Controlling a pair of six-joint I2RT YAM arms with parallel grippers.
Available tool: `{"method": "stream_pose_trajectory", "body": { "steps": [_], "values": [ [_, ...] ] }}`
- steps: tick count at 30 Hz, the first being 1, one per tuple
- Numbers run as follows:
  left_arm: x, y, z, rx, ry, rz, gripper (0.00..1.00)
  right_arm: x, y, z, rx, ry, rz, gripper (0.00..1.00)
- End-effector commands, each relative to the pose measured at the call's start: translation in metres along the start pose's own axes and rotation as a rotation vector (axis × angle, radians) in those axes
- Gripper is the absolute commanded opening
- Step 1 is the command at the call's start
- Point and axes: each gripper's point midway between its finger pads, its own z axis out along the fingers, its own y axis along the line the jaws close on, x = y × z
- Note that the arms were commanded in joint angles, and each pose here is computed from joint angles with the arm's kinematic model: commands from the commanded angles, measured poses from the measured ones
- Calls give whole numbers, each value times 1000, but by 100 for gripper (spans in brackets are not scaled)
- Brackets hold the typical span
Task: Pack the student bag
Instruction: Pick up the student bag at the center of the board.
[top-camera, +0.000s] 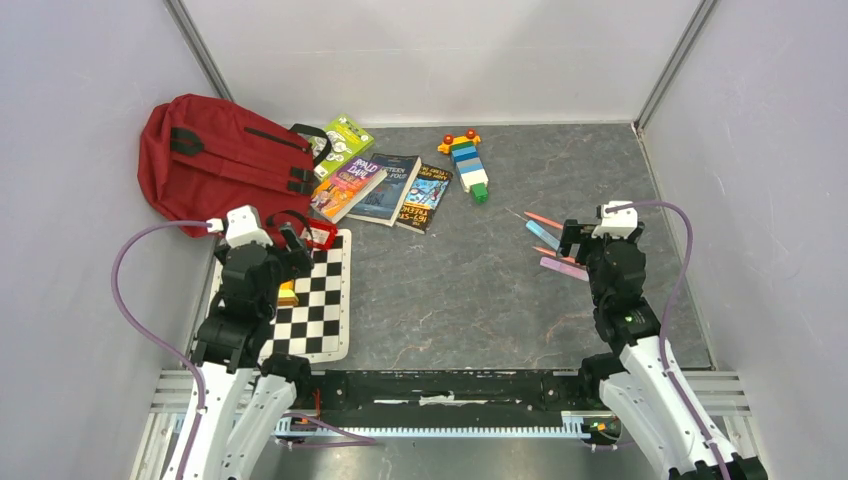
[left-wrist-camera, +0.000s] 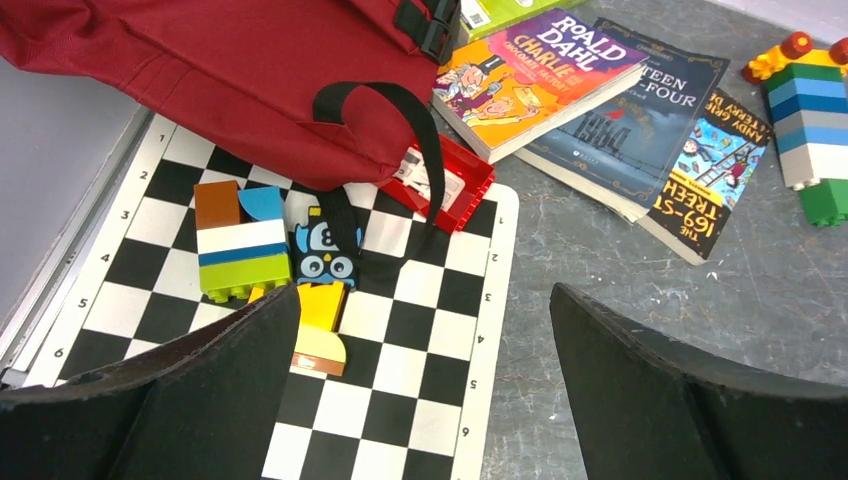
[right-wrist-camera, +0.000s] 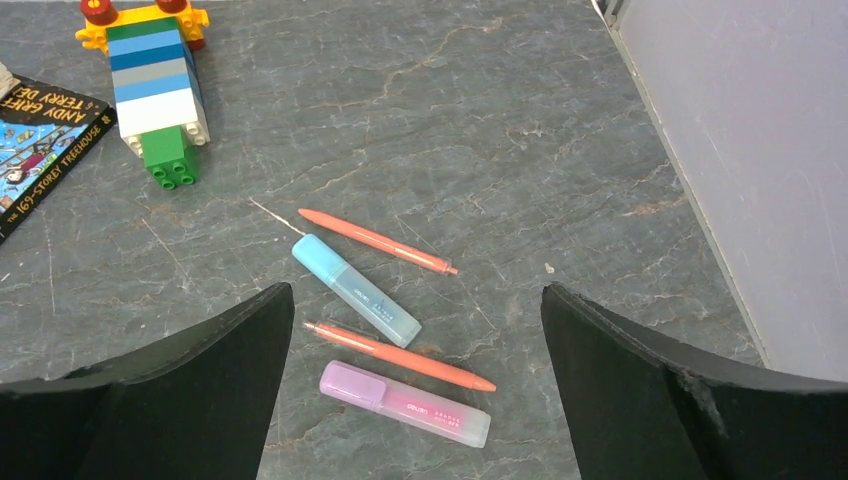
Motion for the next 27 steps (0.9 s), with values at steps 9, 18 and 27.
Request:
{"method": "stream_pose_trajectory", "body": {
  "steps": [9, 18, 27],
  "values": [
    [5, -10, 20, 17, 85, 124, 100, -18, 0, -1, 7, -43, 40, 98],
    [-10, -20, 84, 25, 239, 60, 100, -32, -1, -1, 15, -41, 47, 98],
    [-64, 79, 132, -173, 47, -452, 100, -59, 25, 7, -122, -52, 17, 98]
  ]
}}
